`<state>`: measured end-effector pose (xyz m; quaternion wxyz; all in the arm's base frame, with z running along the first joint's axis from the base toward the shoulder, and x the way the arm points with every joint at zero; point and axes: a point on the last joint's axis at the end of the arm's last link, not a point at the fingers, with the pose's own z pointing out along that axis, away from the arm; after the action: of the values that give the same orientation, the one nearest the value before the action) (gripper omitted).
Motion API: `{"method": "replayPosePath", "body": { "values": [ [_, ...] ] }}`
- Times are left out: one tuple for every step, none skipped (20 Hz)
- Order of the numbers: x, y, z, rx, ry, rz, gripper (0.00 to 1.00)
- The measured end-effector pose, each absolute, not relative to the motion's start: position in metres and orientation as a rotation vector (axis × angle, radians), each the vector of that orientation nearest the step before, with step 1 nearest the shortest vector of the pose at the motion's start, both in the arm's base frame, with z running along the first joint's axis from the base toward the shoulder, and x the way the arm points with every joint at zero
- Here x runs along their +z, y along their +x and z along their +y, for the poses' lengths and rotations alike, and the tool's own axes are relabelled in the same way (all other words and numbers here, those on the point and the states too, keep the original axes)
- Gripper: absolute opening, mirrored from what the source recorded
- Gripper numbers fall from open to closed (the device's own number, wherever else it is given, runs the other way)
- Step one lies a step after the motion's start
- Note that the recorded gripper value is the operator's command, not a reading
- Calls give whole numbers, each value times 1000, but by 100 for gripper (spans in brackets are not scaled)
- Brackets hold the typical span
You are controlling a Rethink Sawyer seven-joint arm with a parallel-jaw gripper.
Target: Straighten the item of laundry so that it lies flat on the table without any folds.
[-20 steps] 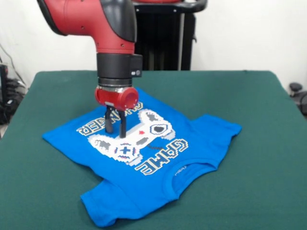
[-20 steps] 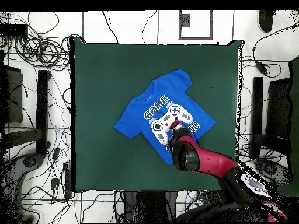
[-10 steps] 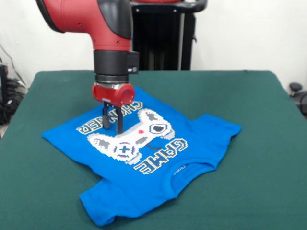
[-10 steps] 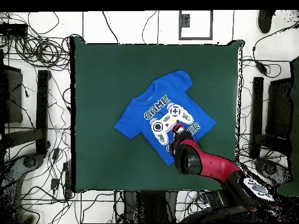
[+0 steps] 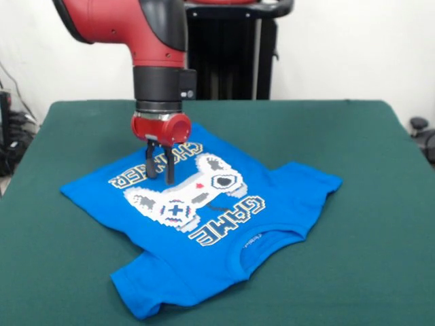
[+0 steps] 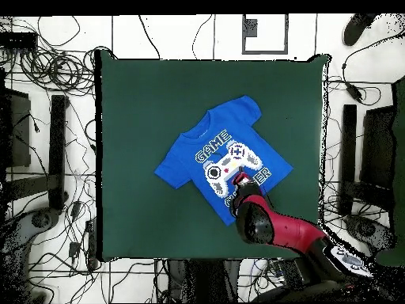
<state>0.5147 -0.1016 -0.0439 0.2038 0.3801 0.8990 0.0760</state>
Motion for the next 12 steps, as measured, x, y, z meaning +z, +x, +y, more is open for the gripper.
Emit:
{"method": "replayPosePath", "body": {
  "values": [
    [-44, 514, -102, 214, 1055, 2502, 100],
    [-44, 513, -101, 215, 1051, 2499, 100],
    [-45, 512, -101, 217, 1045, 2492, 100],
    [-45, 511, -101, 219, 1041, 2488, 100],
    [-45, 511, -101, 219, 1039, 2486, 100],
    [-45, 510, -101, 221, 1038, 2480, 100],
    [-45, 510, -101, 222, 1038, 2477, 100],
    [-45, 509, -101, 222, 1037, 2475, 100],
    [-46, 509, -101, 223, 1037, 2471, 100],
    [-46, 508, -101, 223, 1036, 2468, 100],
    [-47, 507, -100, 226, 1033, 2459, 100],
    [-47, 507, -100, 227, 1033, 2454, 100]
  ]
}}
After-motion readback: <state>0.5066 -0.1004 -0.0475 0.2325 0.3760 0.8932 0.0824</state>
